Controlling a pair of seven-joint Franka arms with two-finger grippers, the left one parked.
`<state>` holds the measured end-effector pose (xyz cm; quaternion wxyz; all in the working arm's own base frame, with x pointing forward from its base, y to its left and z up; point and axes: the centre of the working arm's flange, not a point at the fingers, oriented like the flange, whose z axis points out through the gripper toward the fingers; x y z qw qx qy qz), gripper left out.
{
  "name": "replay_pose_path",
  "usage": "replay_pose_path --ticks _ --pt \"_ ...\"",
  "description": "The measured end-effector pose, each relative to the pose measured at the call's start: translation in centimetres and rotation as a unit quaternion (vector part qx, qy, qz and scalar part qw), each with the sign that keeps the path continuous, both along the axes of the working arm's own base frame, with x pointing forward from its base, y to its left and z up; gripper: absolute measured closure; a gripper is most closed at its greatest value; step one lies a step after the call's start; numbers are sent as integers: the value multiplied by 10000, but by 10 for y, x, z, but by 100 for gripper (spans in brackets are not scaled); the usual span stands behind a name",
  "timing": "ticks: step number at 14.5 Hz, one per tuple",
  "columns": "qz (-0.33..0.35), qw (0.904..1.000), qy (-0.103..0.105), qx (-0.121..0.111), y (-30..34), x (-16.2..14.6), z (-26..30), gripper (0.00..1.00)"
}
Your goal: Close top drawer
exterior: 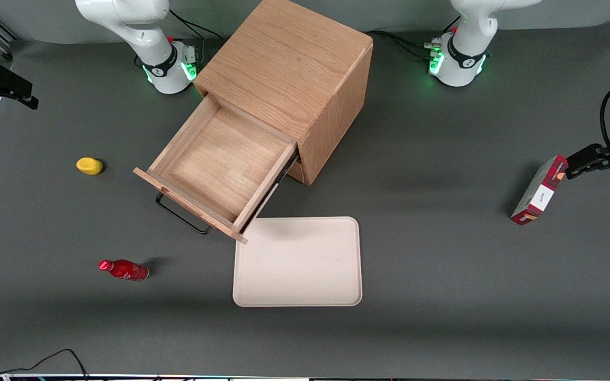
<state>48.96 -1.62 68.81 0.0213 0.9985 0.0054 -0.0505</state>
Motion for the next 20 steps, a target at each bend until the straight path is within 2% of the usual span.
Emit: replay_pose_path --ticks 9,13,16,20 --pt "60 10000 -9 11 6 4 -1 0" --pt "493 9980 -284 277 51 37 11 0" --pt "913 9946 -272 421 103 67 0 0" --pt "1055 9921 -277 614 153 90 -15 0"
